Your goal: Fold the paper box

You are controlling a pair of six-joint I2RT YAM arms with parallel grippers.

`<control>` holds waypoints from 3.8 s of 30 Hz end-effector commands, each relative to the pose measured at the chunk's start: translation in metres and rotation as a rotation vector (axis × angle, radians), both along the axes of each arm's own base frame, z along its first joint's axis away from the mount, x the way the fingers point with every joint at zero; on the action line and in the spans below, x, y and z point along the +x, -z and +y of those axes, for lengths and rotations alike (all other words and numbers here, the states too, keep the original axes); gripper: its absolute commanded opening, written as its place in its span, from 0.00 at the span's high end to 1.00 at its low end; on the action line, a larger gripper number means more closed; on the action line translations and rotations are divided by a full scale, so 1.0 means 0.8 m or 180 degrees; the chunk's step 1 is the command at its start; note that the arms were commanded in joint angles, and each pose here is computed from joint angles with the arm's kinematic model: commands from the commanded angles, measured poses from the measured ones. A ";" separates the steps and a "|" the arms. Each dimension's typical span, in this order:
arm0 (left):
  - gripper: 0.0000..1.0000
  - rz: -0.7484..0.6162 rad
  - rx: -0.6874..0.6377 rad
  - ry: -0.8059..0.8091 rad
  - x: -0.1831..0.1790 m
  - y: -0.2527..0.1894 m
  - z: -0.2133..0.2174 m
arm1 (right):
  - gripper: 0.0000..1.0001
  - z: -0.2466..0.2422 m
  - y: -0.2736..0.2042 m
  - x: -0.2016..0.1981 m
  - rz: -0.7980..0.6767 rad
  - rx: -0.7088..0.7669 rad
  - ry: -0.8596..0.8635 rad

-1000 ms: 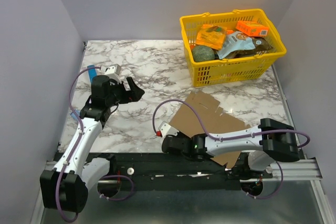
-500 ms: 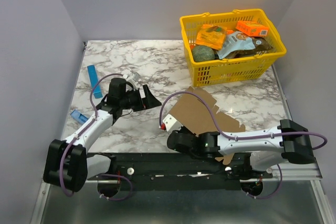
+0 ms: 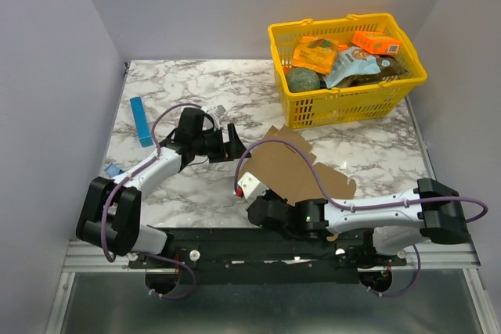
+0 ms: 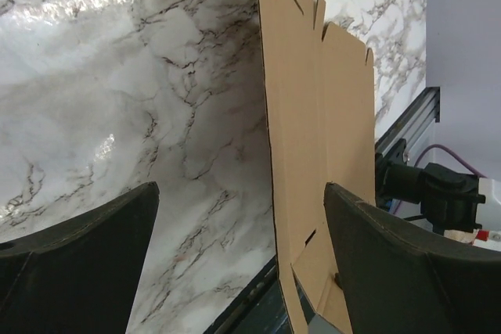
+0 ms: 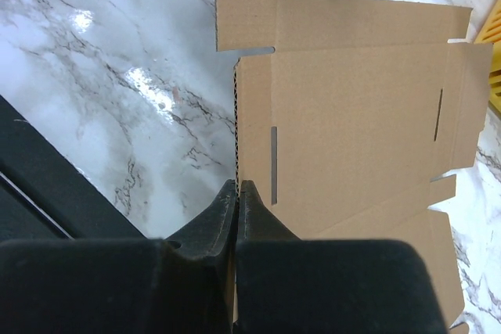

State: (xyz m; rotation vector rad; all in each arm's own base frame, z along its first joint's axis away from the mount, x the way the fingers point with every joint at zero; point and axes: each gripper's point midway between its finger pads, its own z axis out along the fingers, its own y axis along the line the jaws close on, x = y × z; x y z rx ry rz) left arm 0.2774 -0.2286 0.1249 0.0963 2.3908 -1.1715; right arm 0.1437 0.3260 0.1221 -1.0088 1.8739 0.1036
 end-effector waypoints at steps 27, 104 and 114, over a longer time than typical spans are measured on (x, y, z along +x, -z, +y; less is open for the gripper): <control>1.00 -0.0089 -0.0251 0.1102 -0.053 -0.012 -0.045 | 0.63 0.033 -0.024 -0.019 0.0082 0.0308 -0.0290; 1.00 -0.1837 0.0811 0.2402 -0.030 -0.162 -0.008 | 0.74 -0.009 -0.118 0.130 0.1136 0.0231 -0.2530; 0.86 -0.2193 0.1111 0.2055 0.021 -0.190 -0.009 | 0.89 -0.018 -0.110 0.125 0.1295 0.0287 -0.2353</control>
